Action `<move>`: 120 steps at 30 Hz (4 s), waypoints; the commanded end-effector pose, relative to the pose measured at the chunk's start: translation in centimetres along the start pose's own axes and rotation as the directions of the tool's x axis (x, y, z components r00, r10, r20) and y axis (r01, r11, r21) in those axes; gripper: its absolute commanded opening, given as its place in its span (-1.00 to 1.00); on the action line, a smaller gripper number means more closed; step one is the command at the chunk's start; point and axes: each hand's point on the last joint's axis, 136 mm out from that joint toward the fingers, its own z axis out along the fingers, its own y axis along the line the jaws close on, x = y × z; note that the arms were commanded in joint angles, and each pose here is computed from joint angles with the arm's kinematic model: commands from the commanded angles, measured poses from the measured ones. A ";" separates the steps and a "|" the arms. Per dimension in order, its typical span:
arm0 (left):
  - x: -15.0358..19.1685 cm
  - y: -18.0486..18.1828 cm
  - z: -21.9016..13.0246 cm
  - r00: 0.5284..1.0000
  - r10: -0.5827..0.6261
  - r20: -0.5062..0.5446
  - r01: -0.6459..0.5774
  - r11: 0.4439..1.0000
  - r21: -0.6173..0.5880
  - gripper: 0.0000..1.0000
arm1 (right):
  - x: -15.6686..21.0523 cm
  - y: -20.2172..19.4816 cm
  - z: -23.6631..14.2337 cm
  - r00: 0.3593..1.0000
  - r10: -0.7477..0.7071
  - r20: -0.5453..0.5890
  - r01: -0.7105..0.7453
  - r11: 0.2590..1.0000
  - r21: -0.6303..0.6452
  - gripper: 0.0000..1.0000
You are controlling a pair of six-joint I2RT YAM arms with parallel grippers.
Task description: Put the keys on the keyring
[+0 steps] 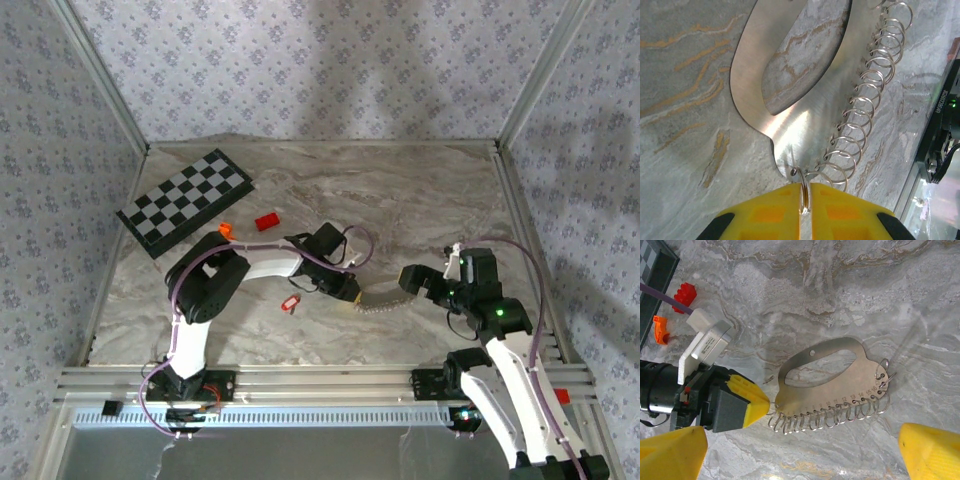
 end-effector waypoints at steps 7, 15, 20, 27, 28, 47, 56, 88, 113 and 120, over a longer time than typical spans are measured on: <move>0.2 -0.5 0.4 0.999 0.007 -0.032 -0.006 1.000 0.022 -0.78 | -0.4 0.6 -0.6 1.000 -0.001 0.009 0.001 1.000 -0.028 0.99; 0.1 -0.8 -0.1 1.000 0.020 -0.013 -0.020 1.000 0.022 -0.85 | -0.2 0.6 -0.7 1.000 -0.008 0.016 0.009 0.999 -0.033 0.99; -0.2 -1.9 -1.5 0.996 0.082 0.035 -0.082 0.997 0.007 -0.99 | -0.5 1.1 -1.0 0.999 -0.020 0.035 0.022 0.998 -0.057 0.99; -1.2 -4.6 -4.9 0.957 0.266 0.114 -0.256 0.962 -0.097 -1.00 | -2.4 5.3 -3.2 0.984 -0.086 0.158 0.123 0.962 -0.243 0.99; -1.4 -5.3 -5.5 0.943 0.308 0.128 -0.293 0.948 -0.120 -1.00 | -2.6 6.3 -3.7 0.978 -0.100 0.181 0.149 0.948 -0.283 0.99; -3.8 -17.8 -19.6 0.393 0.769 0.505 -0.642 0.623 -0.448 -1.00 | -3.2 16.8 -13.7 0.794 -0.231 0.562 0.568 0.611 -0.551 0.99; -3.3 -21.6 -23.5 0.210 0.762 0.613 -0.676 0.566 -0.472 -1.00 | -1.7 18.4 -13.2 0.744 -0.306 0.594 0.652 0.528 -0.545 0.39; 4.8 -29.1 -27.0 0.038 0.564 0.825 -0.923 0.336 -0.187 -1.00 | 2.6 21.0 -16.8 0.427 -0.380 0.821 0.904 0.206 -0.375 0.24; 4.3 -28.1 -25.2 0.081 0.618 0.782 -0.925 0.340 -0.173 -1.00 | 3.1 22.4 -14.6 0.379 -0.420 0.825 0.925 0.212 -0.317 -0.35; 4.2 -28.0 -24.9 0.089 0.624 0.776 -0.923 0.344 -0.170 -1.00 | 3.3 22.5 -14.6 0.374 -0.422 0.826 0.927 0.205 -0.315 -0.41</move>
